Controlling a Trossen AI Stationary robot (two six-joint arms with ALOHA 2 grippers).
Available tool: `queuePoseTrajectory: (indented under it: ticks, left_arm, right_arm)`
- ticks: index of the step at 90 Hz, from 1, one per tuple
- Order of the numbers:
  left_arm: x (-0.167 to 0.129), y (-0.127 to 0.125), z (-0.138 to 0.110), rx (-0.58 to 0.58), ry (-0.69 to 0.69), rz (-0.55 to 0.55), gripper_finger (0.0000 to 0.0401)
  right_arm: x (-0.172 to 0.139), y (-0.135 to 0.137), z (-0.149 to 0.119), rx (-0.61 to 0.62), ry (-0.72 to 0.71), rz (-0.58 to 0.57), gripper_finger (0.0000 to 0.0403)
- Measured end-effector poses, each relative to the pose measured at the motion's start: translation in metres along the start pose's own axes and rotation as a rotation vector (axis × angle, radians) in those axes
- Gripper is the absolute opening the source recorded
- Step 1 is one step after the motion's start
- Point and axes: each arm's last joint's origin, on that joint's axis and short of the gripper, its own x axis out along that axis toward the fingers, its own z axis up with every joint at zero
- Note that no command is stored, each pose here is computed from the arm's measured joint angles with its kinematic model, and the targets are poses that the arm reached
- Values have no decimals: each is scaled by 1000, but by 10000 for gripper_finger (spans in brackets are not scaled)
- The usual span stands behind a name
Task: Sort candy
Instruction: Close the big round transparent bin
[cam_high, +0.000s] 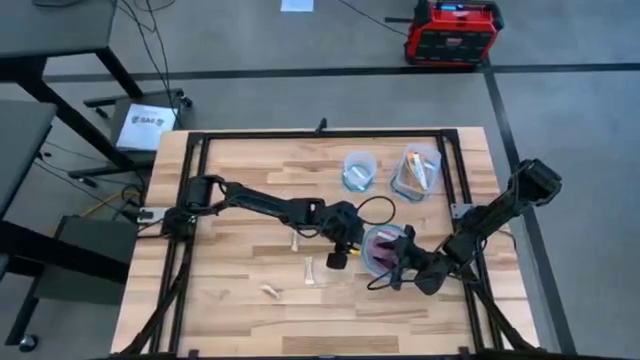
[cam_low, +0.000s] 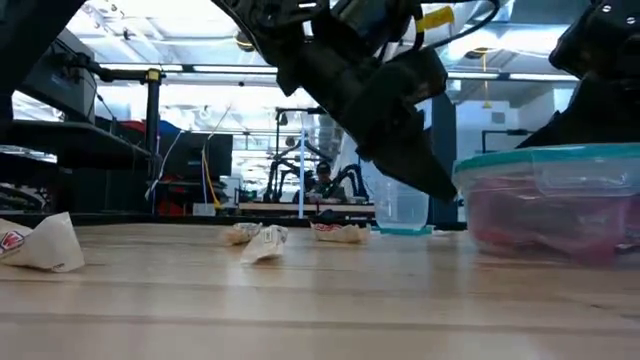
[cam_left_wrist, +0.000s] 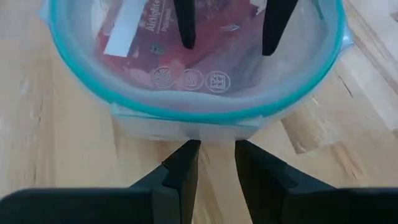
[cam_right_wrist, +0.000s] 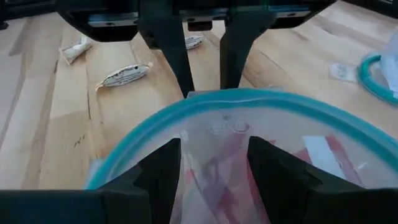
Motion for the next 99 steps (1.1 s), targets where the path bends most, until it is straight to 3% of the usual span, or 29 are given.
queuePoseTrajectory:
  ticks: [19, 31, 45, 76, 88, 99]
  left_arm:
    - [-26, -3, 13, 20, 142, 56, 93]
    - [-53, -12, 29, 42, 161, 85, 93]
    - [-80, -19, 35, 49, 240, 184, 93]
    - [-134, -25, 6, 0, 596, 417, 93]
    - [-151, -27, -5, -21, 583, 440, 93]
    - [-163, -30, -16, -54, 520, 452, 93]
  right_arm:
    - [-15, 7, 24, -27, 32, 123, 179]
    - [-26, 6, 47, -44, 77, 137, 179]
    - [-21, -2, 42, -3, 203, 105, 179]
    - [-51, -26, 32, 114, 368, -27, 179]
    - [-67, -37, 34, 127, 401, -26, 179]
    - [-75, -36, 58, 163, 388, 52, 179]
